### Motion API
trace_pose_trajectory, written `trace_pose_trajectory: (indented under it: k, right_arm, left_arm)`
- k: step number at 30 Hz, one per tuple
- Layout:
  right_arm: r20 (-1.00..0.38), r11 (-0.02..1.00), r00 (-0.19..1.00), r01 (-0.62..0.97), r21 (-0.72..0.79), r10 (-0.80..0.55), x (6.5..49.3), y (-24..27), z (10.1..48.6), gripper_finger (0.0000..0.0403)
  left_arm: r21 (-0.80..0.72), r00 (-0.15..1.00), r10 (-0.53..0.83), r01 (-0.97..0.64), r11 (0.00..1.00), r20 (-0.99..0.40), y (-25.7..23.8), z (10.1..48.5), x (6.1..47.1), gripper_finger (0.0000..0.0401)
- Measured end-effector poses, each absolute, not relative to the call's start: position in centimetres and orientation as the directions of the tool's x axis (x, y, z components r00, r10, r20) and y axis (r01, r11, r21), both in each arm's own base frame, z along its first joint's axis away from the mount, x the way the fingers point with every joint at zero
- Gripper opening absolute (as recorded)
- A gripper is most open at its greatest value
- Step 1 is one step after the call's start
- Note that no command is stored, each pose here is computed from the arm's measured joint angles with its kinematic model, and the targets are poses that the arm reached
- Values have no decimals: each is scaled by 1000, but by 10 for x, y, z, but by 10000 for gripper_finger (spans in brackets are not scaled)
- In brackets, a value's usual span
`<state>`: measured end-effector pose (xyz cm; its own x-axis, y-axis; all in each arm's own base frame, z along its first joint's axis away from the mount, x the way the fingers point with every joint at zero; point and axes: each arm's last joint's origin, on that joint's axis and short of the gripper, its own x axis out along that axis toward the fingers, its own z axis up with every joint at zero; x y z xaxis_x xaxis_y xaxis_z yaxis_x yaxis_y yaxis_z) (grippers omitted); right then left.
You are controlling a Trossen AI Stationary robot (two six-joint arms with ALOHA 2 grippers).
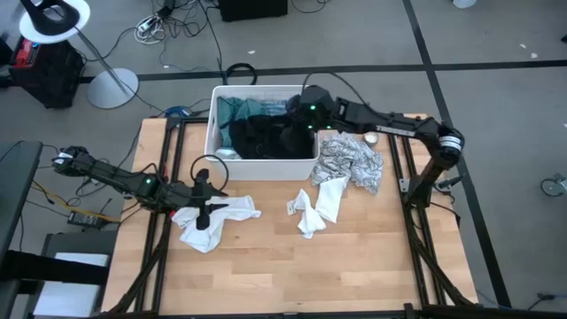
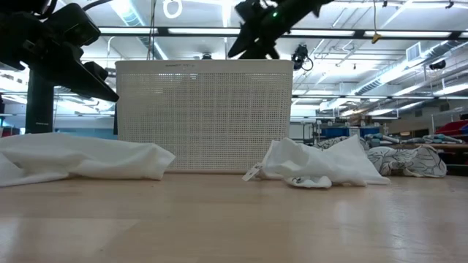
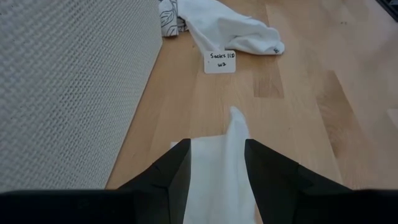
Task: Sort clothes
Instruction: Put the white sock into the white laundry bin
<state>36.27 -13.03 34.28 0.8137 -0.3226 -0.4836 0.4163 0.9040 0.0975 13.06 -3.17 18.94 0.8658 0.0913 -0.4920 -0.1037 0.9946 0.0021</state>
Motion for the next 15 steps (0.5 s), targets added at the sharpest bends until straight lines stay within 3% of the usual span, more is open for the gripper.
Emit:
trace_pose_trajectory:
  k: [7,15]
  right_arm:
    - [-499,904,805,417,94,-320,322,-115,378,194]
    - [-662,877,680,475,70,-316,273,-89,386,186]
  left_arm:
    - [2,866,91,-104,995,-492,-32,189,131,156]
    - [0,868,91,-104,995,-489,-32,190,131,156]
